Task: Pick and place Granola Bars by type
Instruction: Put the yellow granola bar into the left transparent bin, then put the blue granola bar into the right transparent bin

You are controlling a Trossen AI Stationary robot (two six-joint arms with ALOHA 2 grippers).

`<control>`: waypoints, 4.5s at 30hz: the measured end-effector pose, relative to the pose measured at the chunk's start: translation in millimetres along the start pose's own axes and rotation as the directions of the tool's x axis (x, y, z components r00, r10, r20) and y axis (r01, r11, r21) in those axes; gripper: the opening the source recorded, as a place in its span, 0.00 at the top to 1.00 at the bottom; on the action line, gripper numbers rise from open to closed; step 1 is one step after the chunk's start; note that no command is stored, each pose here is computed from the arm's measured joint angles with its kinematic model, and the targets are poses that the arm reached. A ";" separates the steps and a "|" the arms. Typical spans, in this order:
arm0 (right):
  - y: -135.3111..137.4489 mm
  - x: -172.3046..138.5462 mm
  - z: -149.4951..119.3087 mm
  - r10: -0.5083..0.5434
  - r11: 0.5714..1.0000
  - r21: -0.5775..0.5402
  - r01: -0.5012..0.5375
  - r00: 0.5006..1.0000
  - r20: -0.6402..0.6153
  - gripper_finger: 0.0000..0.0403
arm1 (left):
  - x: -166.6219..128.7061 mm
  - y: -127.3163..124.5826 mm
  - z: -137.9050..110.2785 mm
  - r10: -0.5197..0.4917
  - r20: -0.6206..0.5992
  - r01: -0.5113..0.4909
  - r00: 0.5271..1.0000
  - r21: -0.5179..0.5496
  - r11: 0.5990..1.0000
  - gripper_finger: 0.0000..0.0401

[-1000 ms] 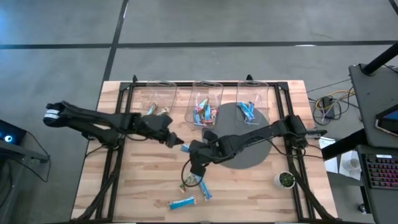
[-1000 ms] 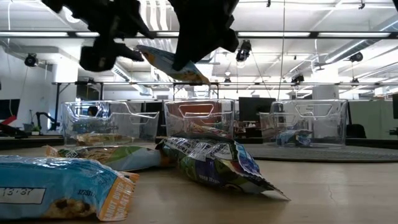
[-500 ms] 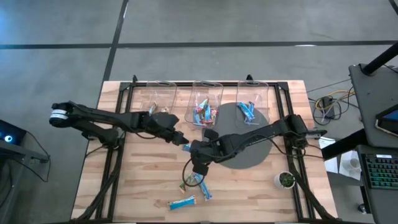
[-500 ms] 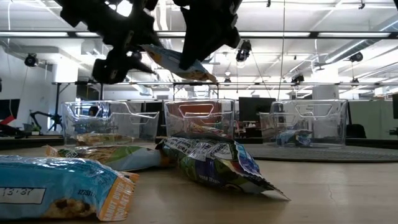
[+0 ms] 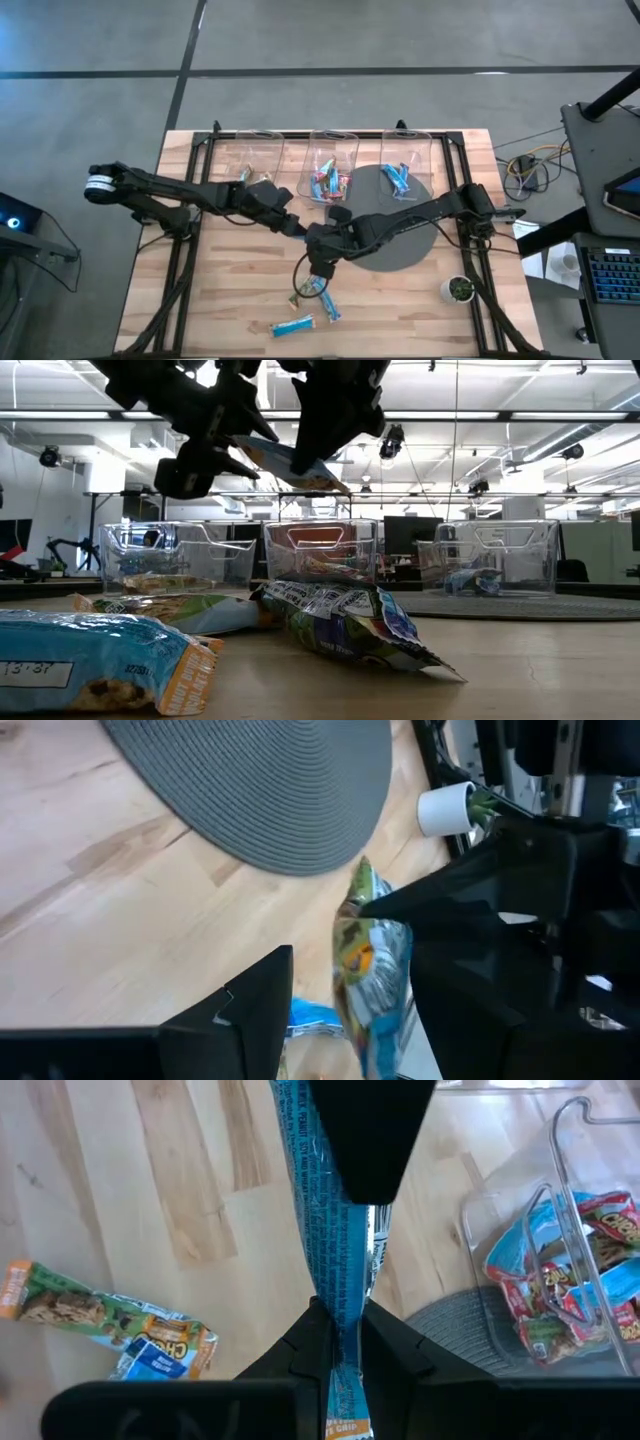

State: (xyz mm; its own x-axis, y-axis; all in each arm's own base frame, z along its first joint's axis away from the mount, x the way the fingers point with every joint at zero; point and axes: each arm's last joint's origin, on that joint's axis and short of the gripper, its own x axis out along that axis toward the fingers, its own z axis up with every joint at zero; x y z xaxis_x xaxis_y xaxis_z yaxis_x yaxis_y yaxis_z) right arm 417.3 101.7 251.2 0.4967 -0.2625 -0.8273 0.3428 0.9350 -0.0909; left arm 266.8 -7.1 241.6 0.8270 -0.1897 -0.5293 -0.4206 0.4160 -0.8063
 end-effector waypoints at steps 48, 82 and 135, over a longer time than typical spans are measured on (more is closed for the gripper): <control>-12.1 5.2 8.0 -0.029 0.981 0.190 0.025 0.999 0.021 0.87 | 0.4 -0.6 3.5 0.011 0.069 -0.017 0.998 0.083 0.996 0.89; -31.9 -20.2 -15.0 -0.307 0.930 0.179 0.321 0.946 -0.100 0.42 | -102.1 15.8 43.2 0.628 0.737 -0.914 0.250 -0.034 0.404 0.90; -18.9 10.4 -32.7 0.088 0.934 0.357 0.015 0.959 -0.271 0.43 | -48.2 -24.9 -66.0 0.281 0.354 -0.379 0.892 0.247 0.892 0.68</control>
State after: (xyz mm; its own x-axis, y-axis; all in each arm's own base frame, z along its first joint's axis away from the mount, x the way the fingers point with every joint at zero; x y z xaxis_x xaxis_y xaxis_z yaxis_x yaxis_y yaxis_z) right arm 390.0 89.1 226.2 0.2904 -0.1051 -0.9511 0.6124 0.7841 0.1003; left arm 212.8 -67.1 269.7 0.7517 0.2626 -0.6050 -0.5962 0.6627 -0.4532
